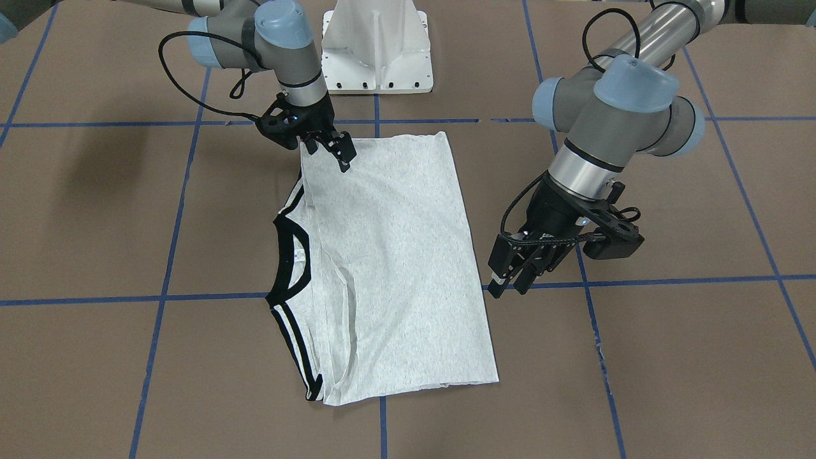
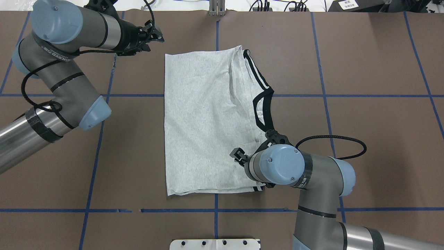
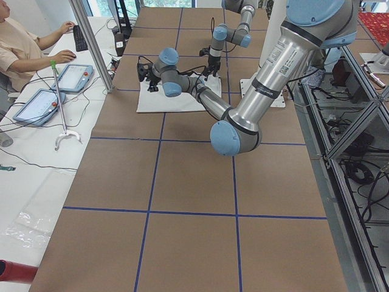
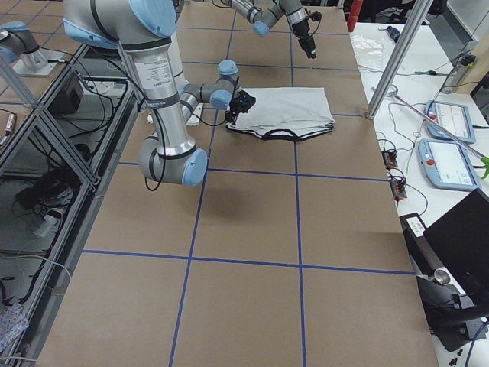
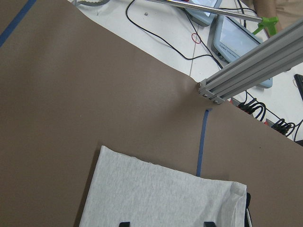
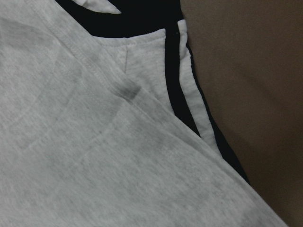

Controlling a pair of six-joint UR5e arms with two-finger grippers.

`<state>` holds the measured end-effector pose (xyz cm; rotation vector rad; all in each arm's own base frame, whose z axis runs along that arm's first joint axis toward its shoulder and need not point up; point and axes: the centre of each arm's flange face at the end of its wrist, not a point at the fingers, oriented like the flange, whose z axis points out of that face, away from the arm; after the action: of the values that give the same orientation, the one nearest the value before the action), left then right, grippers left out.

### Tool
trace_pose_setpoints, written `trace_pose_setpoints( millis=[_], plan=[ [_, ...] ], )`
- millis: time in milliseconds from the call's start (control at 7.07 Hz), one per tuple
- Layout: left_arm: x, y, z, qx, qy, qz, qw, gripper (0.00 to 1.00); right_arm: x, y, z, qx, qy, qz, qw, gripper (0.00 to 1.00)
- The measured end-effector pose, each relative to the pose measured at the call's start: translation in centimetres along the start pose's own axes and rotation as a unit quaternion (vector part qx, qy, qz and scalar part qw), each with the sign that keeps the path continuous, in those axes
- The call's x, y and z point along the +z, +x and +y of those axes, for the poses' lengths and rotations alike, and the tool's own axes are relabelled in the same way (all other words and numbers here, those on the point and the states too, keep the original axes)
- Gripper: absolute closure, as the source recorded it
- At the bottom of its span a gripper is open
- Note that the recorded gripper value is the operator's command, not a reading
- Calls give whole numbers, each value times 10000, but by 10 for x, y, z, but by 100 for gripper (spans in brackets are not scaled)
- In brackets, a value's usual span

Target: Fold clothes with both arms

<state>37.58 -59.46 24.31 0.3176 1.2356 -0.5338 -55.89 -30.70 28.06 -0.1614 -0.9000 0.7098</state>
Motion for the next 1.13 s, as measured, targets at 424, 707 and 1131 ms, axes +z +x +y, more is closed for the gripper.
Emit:
trace_pose_setpoints(
  millis=[424,707,1131],
  plan=[
    [-2,2,1,-1,0,-4,10000,39,5,12,-2,1,15,96,10000,0],
    [-3,2,1,-11,-2,-40,10000,39,8,16,0,-15,10,136,9999,0],
    [-3,2,1,-14,-2,-52,10000,39,11,20,3,-34,-2,176,9998,45]
  ],
)
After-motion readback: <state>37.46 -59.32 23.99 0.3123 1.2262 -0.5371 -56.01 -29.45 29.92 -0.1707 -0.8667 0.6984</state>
